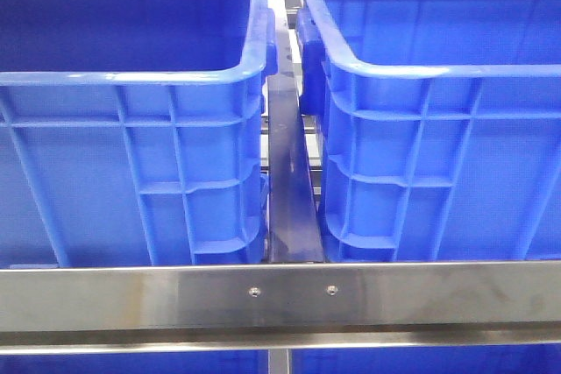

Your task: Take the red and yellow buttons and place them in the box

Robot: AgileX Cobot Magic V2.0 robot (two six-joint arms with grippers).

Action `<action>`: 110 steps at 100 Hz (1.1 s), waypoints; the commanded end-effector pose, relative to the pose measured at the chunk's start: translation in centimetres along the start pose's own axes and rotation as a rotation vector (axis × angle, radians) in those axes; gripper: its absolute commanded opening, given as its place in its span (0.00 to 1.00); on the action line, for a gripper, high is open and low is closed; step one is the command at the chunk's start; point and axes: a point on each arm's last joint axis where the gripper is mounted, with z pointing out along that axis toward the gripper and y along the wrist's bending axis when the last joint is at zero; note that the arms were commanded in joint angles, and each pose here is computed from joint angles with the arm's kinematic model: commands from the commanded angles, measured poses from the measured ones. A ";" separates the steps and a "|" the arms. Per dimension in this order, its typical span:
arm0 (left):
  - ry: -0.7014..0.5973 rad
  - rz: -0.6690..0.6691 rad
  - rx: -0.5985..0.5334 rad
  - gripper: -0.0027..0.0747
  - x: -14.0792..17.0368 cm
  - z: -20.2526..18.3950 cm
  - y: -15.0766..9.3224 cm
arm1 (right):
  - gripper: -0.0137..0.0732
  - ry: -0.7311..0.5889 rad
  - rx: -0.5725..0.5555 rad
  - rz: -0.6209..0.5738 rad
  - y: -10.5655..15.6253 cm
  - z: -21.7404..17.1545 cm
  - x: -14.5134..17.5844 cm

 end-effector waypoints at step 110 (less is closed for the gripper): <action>-0.115 0.015 0.016 0.21 -1.5 -2.0 -1.6 | 0.84 0.419 -0.133 0.291 2.3 5.1 -15.1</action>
